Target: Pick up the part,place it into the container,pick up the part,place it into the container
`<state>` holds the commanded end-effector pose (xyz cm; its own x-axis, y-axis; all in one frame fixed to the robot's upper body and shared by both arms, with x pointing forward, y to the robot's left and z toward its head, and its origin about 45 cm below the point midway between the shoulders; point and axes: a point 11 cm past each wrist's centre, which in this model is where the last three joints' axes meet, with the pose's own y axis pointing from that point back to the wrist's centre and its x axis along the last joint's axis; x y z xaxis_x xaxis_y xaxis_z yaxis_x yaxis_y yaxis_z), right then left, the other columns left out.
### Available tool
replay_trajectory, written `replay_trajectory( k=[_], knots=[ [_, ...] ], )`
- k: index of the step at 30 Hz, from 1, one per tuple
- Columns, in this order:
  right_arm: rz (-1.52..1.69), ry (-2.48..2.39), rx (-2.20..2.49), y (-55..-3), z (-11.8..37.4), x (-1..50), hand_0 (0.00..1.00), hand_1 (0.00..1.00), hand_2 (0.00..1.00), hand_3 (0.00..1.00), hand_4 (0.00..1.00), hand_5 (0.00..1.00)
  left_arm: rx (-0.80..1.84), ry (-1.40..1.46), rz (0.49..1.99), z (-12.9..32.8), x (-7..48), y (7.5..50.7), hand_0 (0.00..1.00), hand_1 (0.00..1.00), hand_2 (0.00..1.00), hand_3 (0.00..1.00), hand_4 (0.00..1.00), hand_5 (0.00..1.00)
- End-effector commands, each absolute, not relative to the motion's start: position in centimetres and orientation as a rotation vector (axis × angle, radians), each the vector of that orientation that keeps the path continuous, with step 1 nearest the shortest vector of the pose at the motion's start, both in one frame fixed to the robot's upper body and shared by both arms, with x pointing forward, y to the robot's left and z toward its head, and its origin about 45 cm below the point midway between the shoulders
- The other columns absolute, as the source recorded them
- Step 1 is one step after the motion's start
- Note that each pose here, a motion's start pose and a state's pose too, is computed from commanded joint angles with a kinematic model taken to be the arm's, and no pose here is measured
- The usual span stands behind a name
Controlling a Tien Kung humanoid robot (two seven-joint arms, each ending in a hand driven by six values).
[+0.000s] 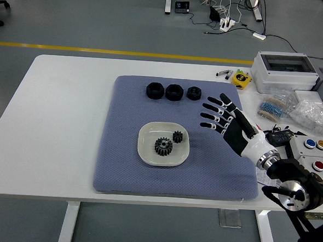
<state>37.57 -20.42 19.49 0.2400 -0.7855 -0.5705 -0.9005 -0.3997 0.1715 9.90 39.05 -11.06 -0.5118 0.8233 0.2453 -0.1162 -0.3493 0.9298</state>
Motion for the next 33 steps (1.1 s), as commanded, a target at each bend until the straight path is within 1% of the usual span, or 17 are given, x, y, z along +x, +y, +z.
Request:
replay_trajectory(
  k=[4, 5, 6, 11, 12, 15, 17, 18, 23, 24, 25, 28, 33],
  knots=[
    [1.013, 1.52, -2.149, -20.9, 19.3, 37.2, 0.619, 0.668, 0.78, 0.811, 0.998, 0.681, 0.984, 1.234, 1.916, -11.0, 10.1, 39.0, 0.72, 0.625, 0.615, 0.551, 0.589, 0.551],
    [0.999, 1.522, -2.147, -21.0, 19.3, 37.1, 0.619, 0.668, 0.78, 0.811, 0.998, 0.681, 0.982, 1.233, 1.916, -11.0, 10.1, 39.0, 0.72, 0.625, 0.615, 0.551, 0.589, 0.551],
    [0.978, 1.531, -2.155, -21.0, 19.3, 37.1, 0.7, 0.711, 0.797, 0.82, 0.998, 0.707, 0.981, 1.233, 1.917, -11.0, 10.2, 39.0, 0.72, 0.627, 0.616, 0.551, 0.589, 0.551],
    [0.923, 1.563, -2.173, -21.2, 19.2, 37.1, 0.7, 0.711, 0.797, 0.82, 0.998, 0.707, 0.974, 1.233, 1.92, -11.0, 10.4, 39.0, 0.72, 0.627, 0.616, 0.551, 0.589, 0.551],
    [0.903, 1.579, -2.177, -21.4, 19.2, 37.1, 0.733, 0.733, 0.799, 0.809, 0.998, 0.741, 0.972, 1.233, 1.922, -11.0, 10.4, 39.0, 0.72, 0.628, 0.616, 0.551, 0.589, 0.551],
    [0.878, 1.588, -2.182, -21.5, 19.2, 37.1, 0.733, 0.733, 0.799, 0.809, 0.998, 0.741, 0.971, 1.234, 1.924, -11.0, 10.4, 39.0, 0.72, 0.628, 0.616, 0.551, 0.589, 0.551],
    [0.831, 1.605, -2.19, -21.6, 19.4, 37.2, 0.733, 0.733, 0.799, 0.809, 0.998, 0.741, 0.971, 1.234, 1.925, -11.0, 10.4, 39.0, 0.72, 0.628, 0.616, 0.551, 0.589, 0.551],
    [0.791, 1.625, -2.2, -21.8, 19.5, 37.3, 0.764, 0.748, 0.801, 0.807, 0.998, 0.754, 0.971, 1.234, 1.925, -11.0, 10.4, 39.1, 0.72, 0.629, 0.616, 0.552, 0.589, 0.551],
    [0.555, 1.737, -2.281, -22.8, 20.0, 37.7, 0.764, 0.748, 0.801, 0.807, 0.998, 0.754, 0.975, 1.233, 1.923, -11.0, 10.4, 39.1, 0.72, 0.629, 0.616, 0.552, 0.589, 0.551],
    [0.515, 1.759, -2.297, -23.1, 19.9, 37.7, 0.796, 0.759, 0.806, 0.81, 0.998, 0.755, 0.976, 1.233, 1.923, -11.0, 10.4, 39.1, 0.72, 0.63, 0.615, 0.551, 0.591, 0.555],
    [0.477, 1.779, -2.317, -23.2, 19.9, 37.7, 0.796, 0.759, 0.806, 0.81, 0.998, 0.755, 0.976, 1.232, 1.923, -11.0, 10.4, 39.1, 0.72, 0.63, 0.615, 0.551, 0.591, 0.555],
    [0.418, 1.82, -2.348, -23.5, 19.5, 37.7, 0.796, 0.759, 0.806, 0.81, 0.998, 0.755, 0.976, 1.232, 1.923, -11.0, 10.4, 39.1, 0.72, 0.63, 0.615, 0.551, 0.591, 0.555],
    [0.405, 1.847, -2.357, -23.7, 19.2, 37.7, 0.807, 0.764, 0.81, 0.809, 0.998, 0.757, 0.975, 1.231, 1.922, -11.0, 10.4, 39.0, 0.72, 0.633, 0.616, 0.552, 0.59, 0.553]
  ],
)
